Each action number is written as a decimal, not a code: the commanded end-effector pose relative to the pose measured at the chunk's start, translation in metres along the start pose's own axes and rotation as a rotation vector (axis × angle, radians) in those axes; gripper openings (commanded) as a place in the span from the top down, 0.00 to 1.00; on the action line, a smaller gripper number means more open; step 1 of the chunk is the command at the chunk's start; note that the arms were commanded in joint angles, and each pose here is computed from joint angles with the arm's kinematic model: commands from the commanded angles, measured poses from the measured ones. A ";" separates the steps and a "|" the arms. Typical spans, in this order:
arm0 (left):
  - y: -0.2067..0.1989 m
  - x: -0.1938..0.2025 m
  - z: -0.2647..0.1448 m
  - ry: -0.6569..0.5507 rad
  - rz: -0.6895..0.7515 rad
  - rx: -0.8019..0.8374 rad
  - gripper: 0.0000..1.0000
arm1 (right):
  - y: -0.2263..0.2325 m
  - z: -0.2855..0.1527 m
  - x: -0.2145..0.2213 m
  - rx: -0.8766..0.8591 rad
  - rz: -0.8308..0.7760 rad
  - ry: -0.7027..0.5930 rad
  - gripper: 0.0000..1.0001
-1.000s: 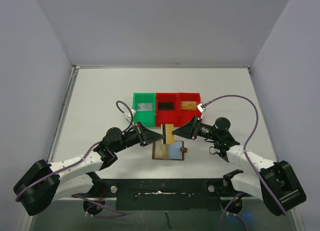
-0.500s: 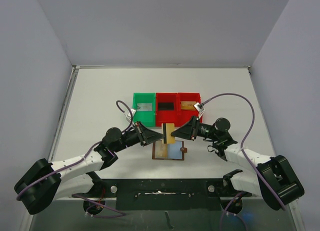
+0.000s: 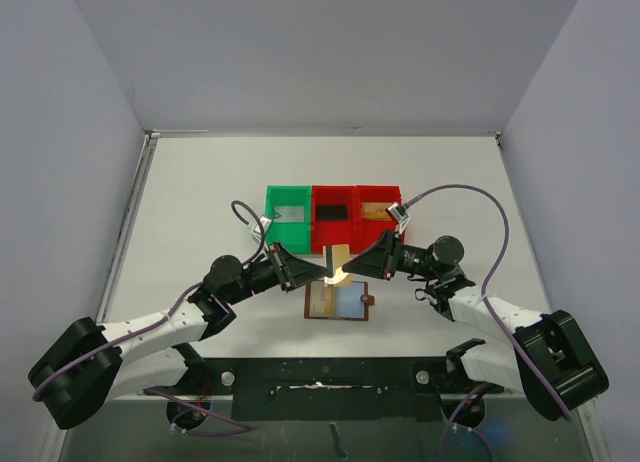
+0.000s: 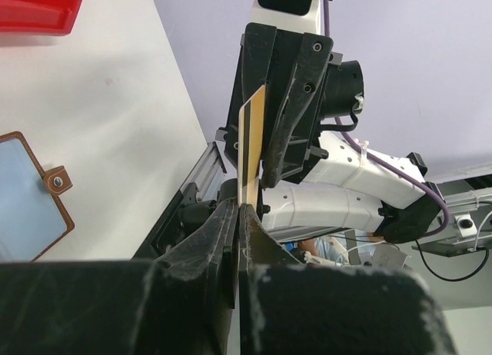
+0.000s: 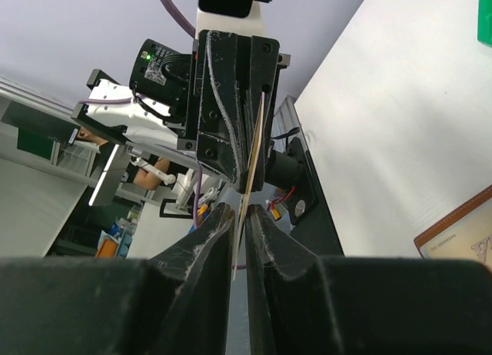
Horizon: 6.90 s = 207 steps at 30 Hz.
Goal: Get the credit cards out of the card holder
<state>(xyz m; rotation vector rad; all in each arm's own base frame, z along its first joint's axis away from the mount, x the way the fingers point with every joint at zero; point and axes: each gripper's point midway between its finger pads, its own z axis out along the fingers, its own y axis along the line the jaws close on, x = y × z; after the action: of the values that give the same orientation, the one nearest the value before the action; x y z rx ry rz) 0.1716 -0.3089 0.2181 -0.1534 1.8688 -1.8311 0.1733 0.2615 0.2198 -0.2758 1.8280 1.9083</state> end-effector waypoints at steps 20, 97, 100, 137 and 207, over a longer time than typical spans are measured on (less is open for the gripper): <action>-0.002 -0.009 0.000 -0.017 0.092 -0.051 0.59 | 0.003 0.006 -0.031 0.181 -0.225 0.005 1.00; 0.070 -0.187 -0.168 -0.386 0.602 -0.980 0.25 | -0.214 -0.072 -0.207 0.936 -1.559 0.676 1.00; 0.070 -0.187 -0.167 -0.387 0.603 -0.978 0.25 | -0.223 -0.071 -0.207 0.952 -1.563 0.715 1.00; 0.075 -0.185 -0.165 -0.358 0.601 -0.979 0.25 | -0.261 -0.067 -0.204 1.020 -1.598 0.829 0.72; 0.074 -0.186 -0.165 -0.350 0.603 -0.972 0.25 | -0.074 -0.080 -0.164 0.959 -0.229 -0.531 0.02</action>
<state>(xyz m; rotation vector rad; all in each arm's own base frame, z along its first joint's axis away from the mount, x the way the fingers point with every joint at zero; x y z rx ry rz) 0.2709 -0.0747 0.1693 -0.2166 2.1580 -0.3757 0.3606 0.1362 0.2543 0.0660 1.8385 0.4713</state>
